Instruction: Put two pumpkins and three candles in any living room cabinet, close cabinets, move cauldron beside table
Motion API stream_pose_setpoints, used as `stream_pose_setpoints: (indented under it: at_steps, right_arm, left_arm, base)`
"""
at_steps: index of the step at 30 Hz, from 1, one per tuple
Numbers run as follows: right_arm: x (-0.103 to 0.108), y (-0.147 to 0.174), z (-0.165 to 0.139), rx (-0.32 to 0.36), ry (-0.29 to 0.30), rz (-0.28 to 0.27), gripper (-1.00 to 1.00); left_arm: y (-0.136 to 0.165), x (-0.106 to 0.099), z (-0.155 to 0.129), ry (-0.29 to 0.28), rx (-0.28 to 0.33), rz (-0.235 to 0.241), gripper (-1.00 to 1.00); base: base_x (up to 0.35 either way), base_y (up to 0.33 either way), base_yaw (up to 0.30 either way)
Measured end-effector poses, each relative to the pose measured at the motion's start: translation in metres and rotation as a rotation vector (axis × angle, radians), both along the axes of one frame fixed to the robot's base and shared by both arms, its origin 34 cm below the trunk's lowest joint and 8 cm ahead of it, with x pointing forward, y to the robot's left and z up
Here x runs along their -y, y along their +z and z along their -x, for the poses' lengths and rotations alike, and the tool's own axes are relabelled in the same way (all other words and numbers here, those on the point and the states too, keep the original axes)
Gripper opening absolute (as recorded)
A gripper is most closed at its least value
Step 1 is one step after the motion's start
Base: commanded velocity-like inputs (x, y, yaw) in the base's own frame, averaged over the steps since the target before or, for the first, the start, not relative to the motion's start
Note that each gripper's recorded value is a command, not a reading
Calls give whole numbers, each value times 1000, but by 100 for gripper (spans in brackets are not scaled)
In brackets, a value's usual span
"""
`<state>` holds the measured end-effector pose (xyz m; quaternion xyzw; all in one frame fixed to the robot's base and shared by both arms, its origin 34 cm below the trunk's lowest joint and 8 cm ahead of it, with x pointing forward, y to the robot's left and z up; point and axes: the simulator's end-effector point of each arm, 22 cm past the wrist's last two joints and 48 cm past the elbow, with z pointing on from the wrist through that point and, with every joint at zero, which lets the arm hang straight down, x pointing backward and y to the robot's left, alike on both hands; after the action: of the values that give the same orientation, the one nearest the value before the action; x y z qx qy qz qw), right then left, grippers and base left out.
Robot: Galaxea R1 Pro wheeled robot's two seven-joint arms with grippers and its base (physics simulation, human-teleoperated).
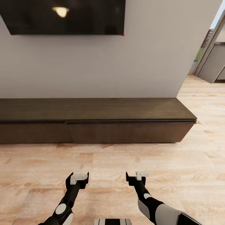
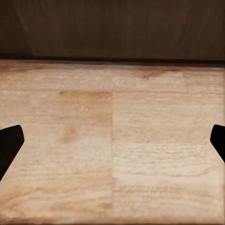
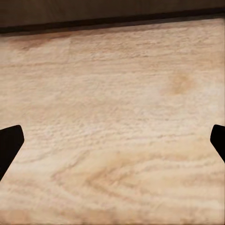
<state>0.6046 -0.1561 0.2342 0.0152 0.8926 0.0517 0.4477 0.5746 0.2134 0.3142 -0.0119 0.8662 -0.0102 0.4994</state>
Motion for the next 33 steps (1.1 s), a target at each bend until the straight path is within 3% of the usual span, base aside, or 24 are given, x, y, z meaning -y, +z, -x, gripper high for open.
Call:
stream_pose_setpoints:
  at_steps: [15,19,23,25,28,31,33]
  right_arm:
    - [1,-1,1,-8,-11,-2,100]
    - [2,-8,6,-50,-17,-3,100]
    - [4,-20,15,-124,-15,-4,100]
    - [6,-23,16,-146,-14,-8,100]
    - [10,-25,13,-203,-27,-47,100]
    - [27,-15,-3,-231,-34,-100,100]
    - [52,4,-22,-232,-29,-132,100]
  left_arm:
    - [-2,-3,0,8,-22,-2,100]
    - [2,5,-2,-15,-88,0,100]
    - [34,16,-16,-36,-119,11,100]
    - [44,12,-18,-31,-156,-3,100]
    - [43,-8,-9,5,-274,-35,100]
    - [37,-19,-1,36,-340,-15,100]
    - [30,-26,8,60,-378,14,100]
  base:
    - [-3,0,0]
    - [0,0,0]
    - [0,0,0]
    - [0,0,0]
    - [0,0,0]
    - [0,0,0]
    - [0,0,0]
